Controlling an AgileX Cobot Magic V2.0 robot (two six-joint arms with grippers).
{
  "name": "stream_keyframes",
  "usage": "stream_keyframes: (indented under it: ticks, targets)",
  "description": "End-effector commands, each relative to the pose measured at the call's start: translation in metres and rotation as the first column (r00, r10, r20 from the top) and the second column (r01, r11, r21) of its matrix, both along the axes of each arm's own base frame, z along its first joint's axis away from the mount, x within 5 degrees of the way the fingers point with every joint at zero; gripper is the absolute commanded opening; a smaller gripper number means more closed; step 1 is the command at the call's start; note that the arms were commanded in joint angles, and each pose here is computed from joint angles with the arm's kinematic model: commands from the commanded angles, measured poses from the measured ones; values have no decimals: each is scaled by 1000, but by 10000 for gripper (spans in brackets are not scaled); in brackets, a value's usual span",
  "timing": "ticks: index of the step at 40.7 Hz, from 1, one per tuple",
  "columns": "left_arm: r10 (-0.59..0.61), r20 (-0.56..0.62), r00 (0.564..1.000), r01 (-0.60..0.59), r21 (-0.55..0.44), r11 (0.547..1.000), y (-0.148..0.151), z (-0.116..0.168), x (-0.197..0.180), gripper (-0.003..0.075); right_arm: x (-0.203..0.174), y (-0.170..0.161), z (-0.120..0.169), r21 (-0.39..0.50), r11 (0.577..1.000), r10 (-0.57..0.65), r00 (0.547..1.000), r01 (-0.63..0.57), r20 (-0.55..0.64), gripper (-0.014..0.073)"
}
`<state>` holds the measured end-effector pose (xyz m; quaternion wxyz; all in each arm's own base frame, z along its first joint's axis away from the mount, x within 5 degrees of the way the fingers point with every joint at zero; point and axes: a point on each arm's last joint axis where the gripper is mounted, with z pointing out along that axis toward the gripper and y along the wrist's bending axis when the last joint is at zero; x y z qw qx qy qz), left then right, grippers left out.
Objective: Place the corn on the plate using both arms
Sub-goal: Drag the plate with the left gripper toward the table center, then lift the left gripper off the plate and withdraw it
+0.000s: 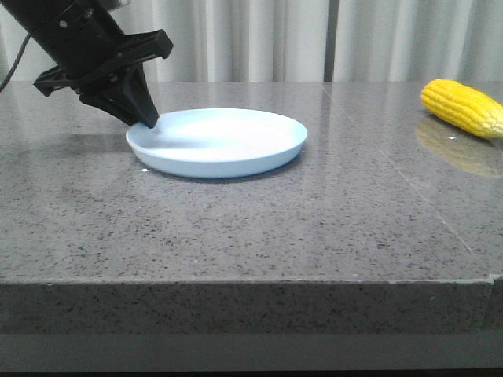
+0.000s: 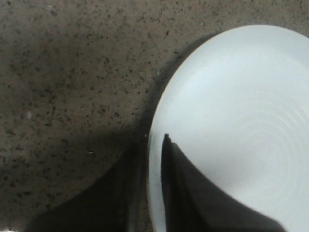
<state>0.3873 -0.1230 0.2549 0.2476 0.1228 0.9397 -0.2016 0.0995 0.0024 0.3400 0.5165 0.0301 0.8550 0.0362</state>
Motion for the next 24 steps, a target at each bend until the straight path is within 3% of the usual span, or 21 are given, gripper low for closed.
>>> stream_keyframes:
  ticks: [1, 5, 7, 15, 24]
  targets:
    - [23, 105, 994, -17, -59, 998, -4, 33, -2, 330, 3, -1, 13, -9, 1000, -4, 997, 5, 83, 591]
    - [23, 110, 994, -16, -58, 998, -4, 34, -3, 472, 3, -1, 13, -9, 1000, -4, 997, 5, 83, 591]
    - [21, 117, 993, -14, -59, 998, -3, 38, -4, 498, 3, -1, 13, -9, 1000, -4, 997, 5, 83, 591]
    - [-43, 212, 976, 36, 35, 999, 3, 73, -26, 503, 3, -1, 13, -9, 1000, -4, 997, 5, 83, 591]
    - [-128, 361, 924, 108, 76, 991, -3, 134, -77, 503, 3, -1, 13, -9, 1000, -4, 997, 5, 83, 591]
